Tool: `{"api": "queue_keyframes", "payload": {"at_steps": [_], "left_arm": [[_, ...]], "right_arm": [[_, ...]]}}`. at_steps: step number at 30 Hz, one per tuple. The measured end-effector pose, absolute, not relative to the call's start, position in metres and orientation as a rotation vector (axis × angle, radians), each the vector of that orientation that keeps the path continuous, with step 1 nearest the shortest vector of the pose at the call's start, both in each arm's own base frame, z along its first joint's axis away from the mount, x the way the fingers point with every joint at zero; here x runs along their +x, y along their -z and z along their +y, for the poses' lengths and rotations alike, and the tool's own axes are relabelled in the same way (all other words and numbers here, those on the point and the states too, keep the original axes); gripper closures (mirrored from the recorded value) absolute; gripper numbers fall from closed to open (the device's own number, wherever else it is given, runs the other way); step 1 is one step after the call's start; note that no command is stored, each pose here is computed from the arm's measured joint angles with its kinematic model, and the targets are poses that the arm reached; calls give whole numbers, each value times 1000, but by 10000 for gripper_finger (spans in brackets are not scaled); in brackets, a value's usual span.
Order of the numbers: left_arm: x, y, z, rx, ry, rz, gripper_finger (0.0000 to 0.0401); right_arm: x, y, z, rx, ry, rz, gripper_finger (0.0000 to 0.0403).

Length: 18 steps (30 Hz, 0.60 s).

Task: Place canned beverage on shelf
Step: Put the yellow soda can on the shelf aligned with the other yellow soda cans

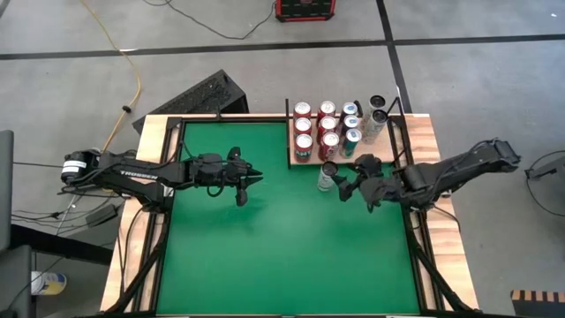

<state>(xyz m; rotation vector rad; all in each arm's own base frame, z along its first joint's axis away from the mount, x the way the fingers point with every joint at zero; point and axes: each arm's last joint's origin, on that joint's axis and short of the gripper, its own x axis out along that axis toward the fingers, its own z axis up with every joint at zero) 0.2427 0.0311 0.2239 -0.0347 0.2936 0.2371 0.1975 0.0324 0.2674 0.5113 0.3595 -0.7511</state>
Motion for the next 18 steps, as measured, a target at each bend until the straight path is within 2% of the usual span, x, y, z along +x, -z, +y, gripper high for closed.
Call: {"api": "queue_keyframes", "payload": {"at_steps": [8, 18], "left_arm": [[242, -224, 32, -37, -286, 290, 345], [243, -225, 33, -37, -295, 280, 345]], "right_arm": [[219, -250, 41, 376, 827, 356, 17], [244, -224, 45, 324, 900, 354, 17]]}}
